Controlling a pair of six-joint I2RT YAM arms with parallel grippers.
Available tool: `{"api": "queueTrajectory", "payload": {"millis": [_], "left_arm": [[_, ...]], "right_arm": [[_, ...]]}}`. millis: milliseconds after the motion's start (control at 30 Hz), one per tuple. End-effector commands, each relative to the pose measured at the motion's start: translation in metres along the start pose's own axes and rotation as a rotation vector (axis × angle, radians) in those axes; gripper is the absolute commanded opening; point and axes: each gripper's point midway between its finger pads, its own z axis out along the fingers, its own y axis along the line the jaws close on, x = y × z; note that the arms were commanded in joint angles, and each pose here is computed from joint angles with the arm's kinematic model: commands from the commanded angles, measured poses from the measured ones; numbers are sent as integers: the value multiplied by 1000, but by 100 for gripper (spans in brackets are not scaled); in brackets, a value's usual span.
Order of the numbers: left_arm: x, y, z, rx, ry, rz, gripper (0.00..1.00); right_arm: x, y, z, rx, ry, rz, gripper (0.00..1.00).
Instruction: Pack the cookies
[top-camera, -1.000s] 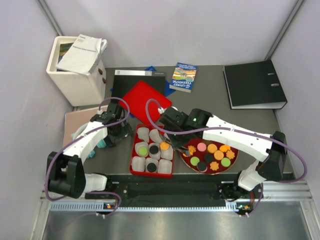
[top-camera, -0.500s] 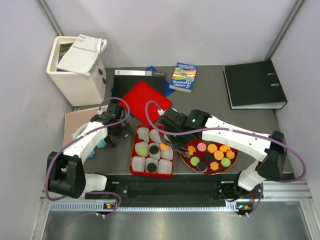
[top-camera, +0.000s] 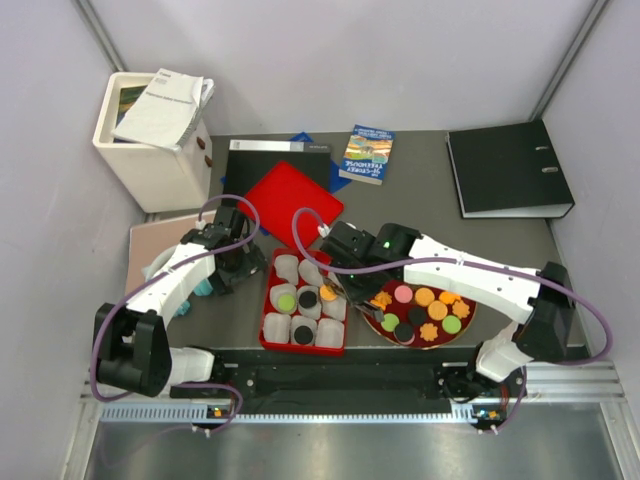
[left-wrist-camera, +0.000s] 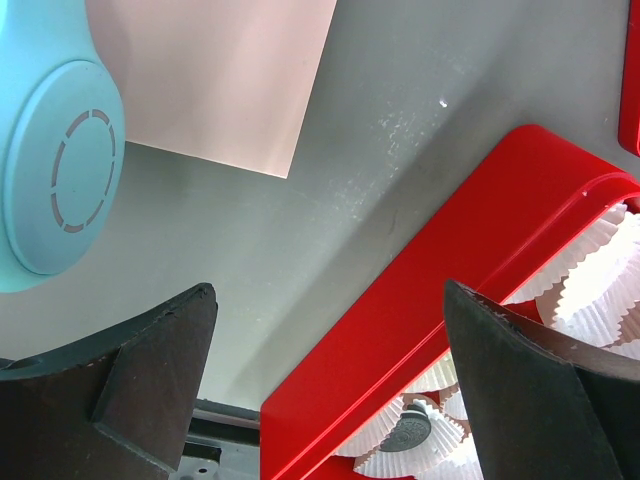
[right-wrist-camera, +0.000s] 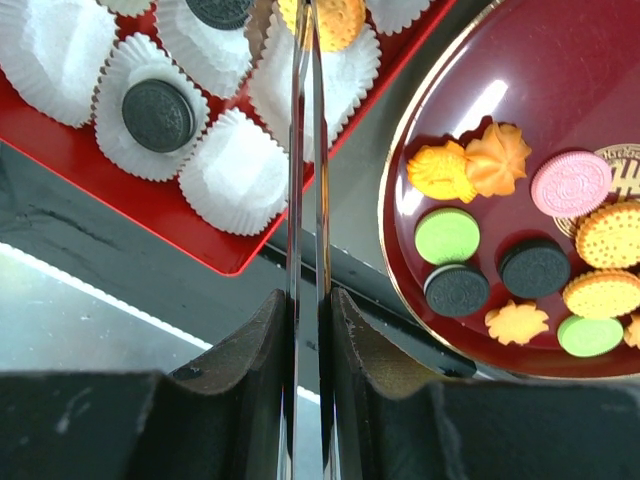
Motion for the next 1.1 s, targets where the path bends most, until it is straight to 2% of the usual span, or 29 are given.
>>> {"api": "queueTrajectory", "payload": {"millis": [0,200,300,333,533,767,1067], "left_arm": [[-5,-3,0,18,-20,-2,99],[-5,-4,-1,21,-19,-4,99],[-4,-4,-1,21,-17,-5,99],[-5,-4,-1,21,-19,-4,99],[-5,-2,-2,13,-20,0,99],[-5,-3,-2,13,-18,1,99],[-6,-3,-1,12,-15,3,99]], "right_arm": [[1,-3,-20,-15,-43,20,15],[-5,-8,-34,-1,-79,28,15],[-13,-9,-40,15,-102,29,26],[-16,-8,-41,15,-109,28,34],[-17,-5,-29,17,-92,24,52],[-17,-2,-22,12,-79,9,53],[-14,4,-14,-6,-43,-19,45]]}}
